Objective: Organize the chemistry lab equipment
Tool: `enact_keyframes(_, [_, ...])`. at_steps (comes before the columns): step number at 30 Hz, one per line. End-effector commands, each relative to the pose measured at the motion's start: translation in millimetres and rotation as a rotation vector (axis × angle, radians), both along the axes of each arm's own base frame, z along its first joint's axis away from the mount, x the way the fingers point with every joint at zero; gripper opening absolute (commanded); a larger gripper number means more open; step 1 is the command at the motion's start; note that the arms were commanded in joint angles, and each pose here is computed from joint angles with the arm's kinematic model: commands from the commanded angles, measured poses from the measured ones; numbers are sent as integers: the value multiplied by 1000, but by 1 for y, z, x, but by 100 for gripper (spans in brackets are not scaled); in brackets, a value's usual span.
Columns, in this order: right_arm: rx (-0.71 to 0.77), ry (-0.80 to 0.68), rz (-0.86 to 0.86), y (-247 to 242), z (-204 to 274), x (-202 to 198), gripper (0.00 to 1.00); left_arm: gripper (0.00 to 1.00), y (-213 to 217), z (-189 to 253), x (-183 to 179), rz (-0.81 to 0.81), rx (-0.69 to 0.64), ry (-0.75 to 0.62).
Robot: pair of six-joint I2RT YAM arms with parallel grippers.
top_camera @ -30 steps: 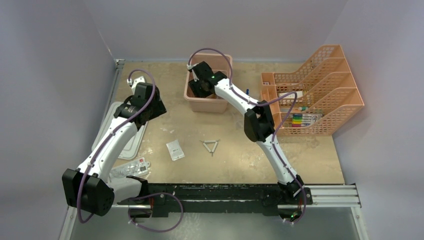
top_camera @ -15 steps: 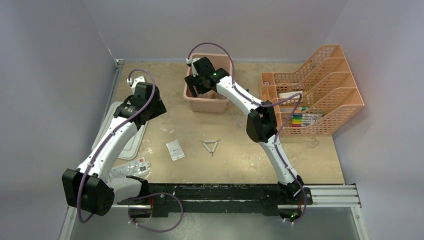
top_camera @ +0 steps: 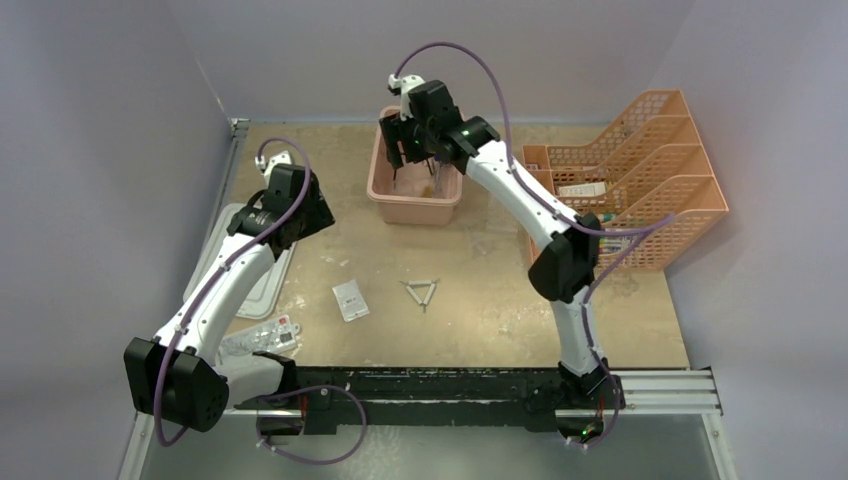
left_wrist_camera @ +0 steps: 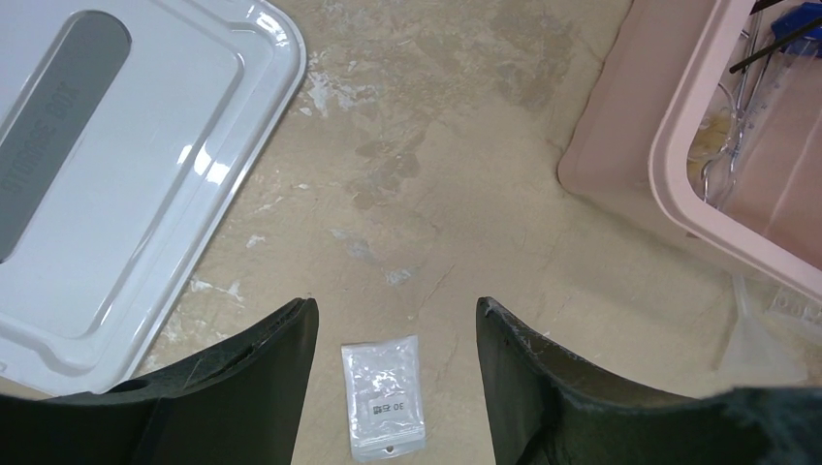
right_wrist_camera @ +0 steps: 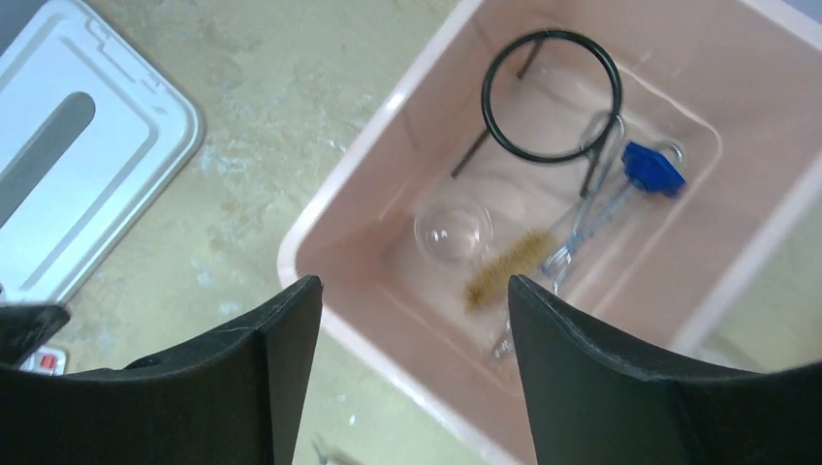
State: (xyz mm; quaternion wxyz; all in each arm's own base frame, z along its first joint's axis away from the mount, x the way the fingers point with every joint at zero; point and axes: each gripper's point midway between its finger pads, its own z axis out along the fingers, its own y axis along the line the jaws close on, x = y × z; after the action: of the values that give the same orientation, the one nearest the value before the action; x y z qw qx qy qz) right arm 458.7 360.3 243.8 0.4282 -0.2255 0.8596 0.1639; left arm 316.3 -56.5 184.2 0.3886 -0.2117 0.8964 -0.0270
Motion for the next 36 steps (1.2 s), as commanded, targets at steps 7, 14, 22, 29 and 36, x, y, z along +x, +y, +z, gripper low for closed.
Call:
enact_keyframes(7, [-35, -62, -201, -88, 39, -54, 64, 60, -19, 48, 21, -90, -93, -213])
enact_keyframes(14, [-51, 46, -375, -145, 5, -93, 62, 60, -31, 58, 29, -108, -176, -317])
enact_keyframes(22, [-37, 195, -467, -161, -61, -110, 62, 60, -50, 58, 33, -191, -229, -316])
enact_keyframes(29, [-61, 256, -515, -174, -114, -102, 56, 60, -50, 63, 30, -205, -223, -321])
enact_keyframes(36, [-102, 253, -454, -171, -148, -89, 49, 60, -49, 58, 28, -200, -224, -310])
